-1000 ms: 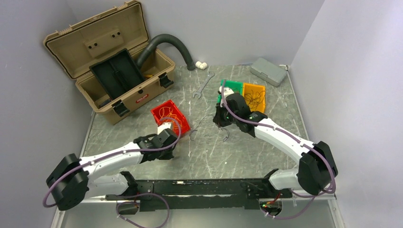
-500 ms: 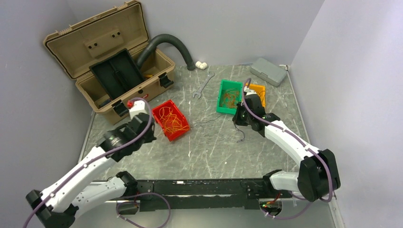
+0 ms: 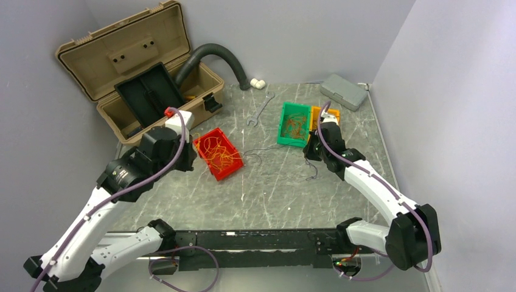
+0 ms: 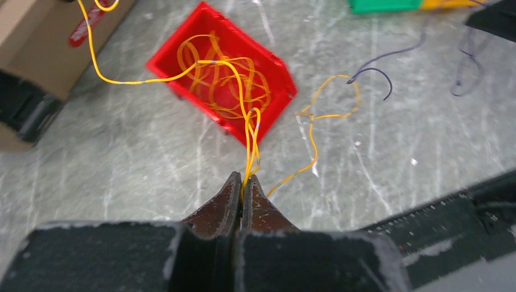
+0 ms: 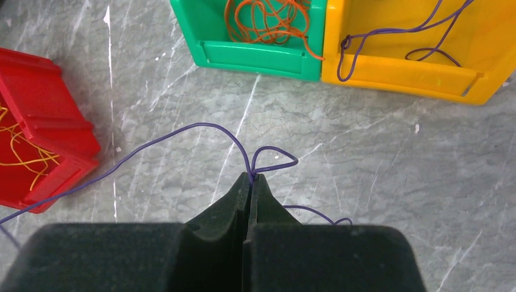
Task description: Untangle the cables
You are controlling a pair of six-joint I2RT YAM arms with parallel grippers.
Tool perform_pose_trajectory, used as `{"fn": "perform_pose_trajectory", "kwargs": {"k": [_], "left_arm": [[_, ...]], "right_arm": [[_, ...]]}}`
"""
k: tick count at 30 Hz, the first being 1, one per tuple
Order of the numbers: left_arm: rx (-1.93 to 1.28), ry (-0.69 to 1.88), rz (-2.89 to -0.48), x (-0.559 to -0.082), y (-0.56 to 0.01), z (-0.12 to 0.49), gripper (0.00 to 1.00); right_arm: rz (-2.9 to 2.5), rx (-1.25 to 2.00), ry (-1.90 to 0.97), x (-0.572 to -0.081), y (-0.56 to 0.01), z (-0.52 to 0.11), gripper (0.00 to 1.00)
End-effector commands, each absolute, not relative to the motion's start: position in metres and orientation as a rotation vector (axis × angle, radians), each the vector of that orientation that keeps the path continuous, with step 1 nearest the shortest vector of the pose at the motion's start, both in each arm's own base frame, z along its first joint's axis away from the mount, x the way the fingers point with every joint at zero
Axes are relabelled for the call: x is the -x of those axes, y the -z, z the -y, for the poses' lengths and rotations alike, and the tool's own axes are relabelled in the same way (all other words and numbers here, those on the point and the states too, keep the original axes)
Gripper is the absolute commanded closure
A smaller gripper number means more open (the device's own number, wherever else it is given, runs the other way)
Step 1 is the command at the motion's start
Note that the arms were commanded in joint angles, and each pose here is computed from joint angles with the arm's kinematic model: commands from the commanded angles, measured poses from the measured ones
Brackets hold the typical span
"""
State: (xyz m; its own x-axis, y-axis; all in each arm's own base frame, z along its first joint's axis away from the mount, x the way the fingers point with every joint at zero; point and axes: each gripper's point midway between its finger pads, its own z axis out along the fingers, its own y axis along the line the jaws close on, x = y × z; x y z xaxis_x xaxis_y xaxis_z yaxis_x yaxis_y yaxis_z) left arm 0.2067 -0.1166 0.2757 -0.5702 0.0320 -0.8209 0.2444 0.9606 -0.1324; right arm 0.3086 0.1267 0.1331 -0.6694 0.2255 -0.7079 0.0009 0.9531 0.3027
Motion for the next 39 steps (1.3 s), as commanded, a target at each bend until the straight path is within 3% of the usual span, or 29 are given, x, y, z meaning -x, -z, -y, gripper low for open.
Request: {"fn": "perform_pose_trajectory", "kwargs": {"k": [1, 8, 15, 25, 33, 37, 39], "left_arm": [[-0.468, 0.470, -2.114, -0.203, -0.299, 0.157, 1.00], [-0.578, 0.540, -2.178, -0.218, -0.291, 0.190, 1.00], [-0.352, 0.118, -2.365, -0.251, -0.268, 0.136, 1.00], [0.148, 0.033, -2.215, -0.259, -0.277, 0.056, 1.00], [0.436, -0.061, -2.037, -0.242, -0.299, 0.003, 1.00], [0.443, -0.043, -1.990, -0.239, -0.306, -0.003, 1.00], [0.291, 0.080, -1.999, -0.247, -0.308, 0.022, 1.00]], "right_arm": [[-2.232, -0.183, -0.379, -0.310, -0.143, -0.126, 1.00], [-2.225, -0.153, -0.395, -0.310, -0.148, -0.129, 1.00], [-2.225, -0.231, -0.279, -0.306, -0.144, -0.107, 1.00], [-2.073, -0.697, 0.037, -0.283, -0.146, -0.016, 1.00], [-1.920, -0.903, 0.099, -0.264, -0.155, 0.020, 1.00], [-1.888, -0.935, 0.074, -0.262, -0.156, 0.022, 1.00], [-1.899, -0.835, -0.005, -0.271, -0.159, 0.009, 1.00]]}}
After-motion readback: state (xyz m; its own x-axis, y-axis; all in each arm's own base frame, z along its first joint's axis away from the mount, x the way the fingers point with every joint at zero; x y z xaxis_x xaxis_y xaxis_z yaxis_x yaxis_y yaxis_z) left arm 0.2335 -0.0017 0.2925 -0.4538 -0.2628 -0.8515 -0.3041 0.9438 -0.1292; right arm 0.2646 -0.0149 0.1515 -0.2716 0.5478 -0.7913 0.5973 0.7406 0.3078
